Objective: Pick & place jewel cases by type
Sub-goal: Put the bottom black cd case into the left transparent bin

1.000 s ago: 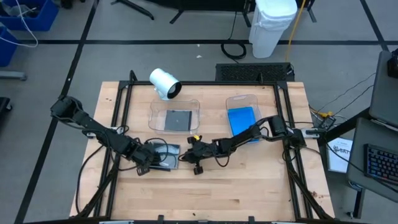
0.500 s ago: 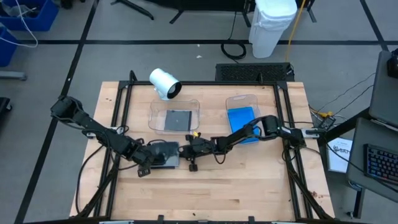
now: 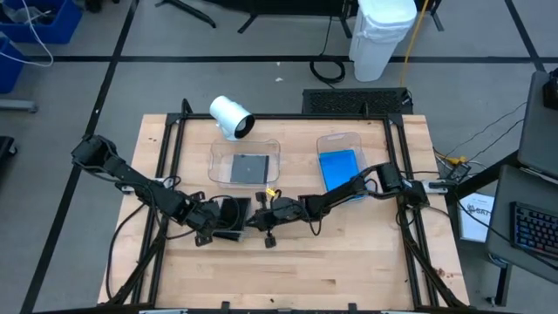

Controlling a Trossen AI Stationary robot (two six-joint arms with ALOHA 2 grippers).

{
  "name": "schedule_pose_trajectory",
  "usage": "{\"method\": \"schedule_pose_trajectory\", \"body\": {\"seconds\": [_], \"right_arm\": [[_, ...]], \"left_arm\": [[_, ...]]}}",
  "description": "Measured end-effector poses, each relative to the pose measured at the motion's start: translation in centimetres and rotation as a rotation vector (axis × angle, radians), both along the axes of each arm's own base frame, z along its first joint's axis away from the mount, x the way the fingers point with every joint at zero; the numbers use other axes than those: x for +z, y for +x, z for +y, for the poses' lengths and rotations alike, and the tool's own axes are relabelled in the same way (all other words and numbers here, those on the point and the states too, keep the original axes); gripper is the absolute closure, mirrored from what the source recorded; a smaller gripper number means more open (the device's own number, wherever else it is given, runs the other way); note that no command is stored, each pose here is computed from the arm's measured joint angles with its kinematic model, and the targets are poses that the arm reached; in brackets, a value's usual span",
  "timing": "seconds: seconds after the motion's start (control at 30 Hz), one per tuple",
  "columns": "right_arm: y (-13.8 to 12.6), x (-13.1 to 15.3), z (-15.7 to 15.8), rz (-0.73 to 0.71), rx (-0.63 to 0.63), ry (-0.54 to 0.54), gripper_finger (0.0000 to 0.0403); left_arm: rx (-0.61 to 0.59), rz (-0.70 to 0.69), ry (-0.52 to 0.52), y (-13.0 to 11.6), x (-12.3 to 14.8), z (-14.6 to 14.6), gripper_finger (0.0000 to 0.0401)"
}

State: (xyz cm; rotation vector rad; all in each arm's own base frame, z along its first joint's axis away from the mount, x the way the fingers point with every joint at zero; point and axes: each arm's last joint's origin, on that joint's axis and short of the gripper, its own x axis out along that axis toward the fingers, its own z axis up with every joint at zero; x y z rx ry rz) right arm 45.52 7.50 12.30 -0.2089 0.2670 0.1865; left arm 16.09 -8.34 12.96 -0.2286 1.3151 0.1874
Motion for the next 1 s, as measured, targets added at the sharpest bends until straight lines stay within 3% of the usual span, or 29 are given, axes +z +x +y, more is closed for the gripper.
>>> {"method": "schedule_pose_trajectory", "body": {"seconds": [0.37,0.6,0.83,1.0], "right_arm": [[-0.1,-0.1,-0.4,0.026,-0.017,-0.025,0.0403],[0.0,-0.1,-1.0,0.019,-0.061,-0.033,0.0403],[0.1,0.3,-1.0,-0.023,-0.062,-0.026,0.0403],[0.2,0.6,-0.7,-0.057,-0.054,-0.022,0.0403]], "left_arm": [[-0.023,-0.055,0.01,0.4,0.1,-0.1,0.0162],[-0.172,-0.057,0.008,0.5,0.4,-0.3,0.0162],[-0.247,-0.163,-0.008,2.4,3.6,-1.3,0.0162],[-0.24,-0.241,0.045,3.3,5.0,-1.6,0.0162]]}}
